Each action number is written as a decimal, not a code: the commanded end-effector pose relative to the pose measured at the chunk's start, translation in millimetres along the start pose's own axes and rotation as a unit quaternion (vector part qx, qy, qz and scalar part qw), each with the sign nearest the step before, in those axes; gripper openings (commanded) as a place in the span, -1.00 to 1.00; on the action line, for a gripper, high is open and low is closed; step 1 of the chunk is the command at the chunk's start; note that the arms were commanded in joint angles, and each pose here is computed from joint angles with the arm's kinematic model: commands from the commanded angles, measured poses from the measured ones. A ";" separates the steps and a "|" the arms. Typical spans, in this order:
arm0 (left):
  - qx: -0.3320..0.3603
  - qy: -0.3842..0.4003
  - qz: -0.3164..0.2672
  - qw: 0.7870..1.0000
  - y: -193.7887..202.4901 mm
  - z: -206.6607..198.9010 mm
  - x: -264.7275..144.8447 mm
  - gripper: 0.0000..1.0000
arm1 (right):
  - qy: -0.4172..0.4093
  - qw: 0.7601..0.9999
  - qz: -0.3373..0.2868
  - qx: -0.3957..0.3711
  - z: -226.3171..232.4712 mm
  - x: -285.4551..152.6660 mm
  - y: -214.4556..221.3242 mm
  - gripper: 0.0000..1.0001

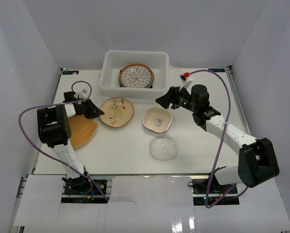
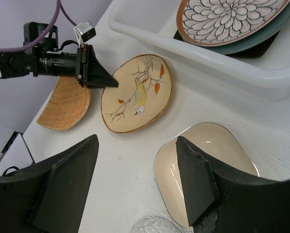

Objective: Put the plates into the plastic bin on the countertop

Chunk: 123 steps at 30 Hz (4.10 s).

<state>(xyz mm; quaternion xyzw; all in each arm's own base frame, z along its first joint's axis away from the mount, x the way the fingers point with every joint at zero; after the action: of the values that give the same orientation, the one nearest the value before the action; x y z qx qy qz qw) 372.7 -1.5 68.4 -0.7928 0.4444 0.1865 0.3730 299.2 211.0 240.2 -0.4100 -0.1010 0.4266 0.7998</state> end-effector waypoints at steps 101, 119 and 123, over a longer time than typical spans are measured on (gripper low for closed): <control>0.211 0.130 -0.329 0.911 -16.7 -284.7 -175.2 0.96 | -0.029 0.971 0.167 0.167 110.9 173.7 194.2 0.60; 0.383 0.242 -0.257 0.854 117.1 -287.3 -190.7 0.96 | -0.040 0.969 0.174 0.171 105.6 284.0 258.3 0.05; 0.357 0.237 -0.304 0.851 111.8 -285.9 -191.5 0.96 | -0.044 0.971 0.152 0.177 108.5 285.6 250.4 -0.50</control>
<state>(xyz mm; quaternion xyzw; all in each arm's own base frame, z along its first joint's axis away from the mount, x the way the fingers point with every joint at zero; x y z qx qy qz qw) 158.7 -149.0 321.9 -0.7086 0.3365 -0.2930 0.5467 258.5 564.4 64.7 -0.2538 0.0080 0.5984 0.7599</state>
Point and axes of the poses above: each gripper's point midway between its finger pads, its own x axis out along the fingers, its own z axis along the line the jaws close on, y = z × x, the point moved 7 cm from there along -x, back along the fingers, and after that the axes turned 9 degrees about x, right-handed, at the moved point
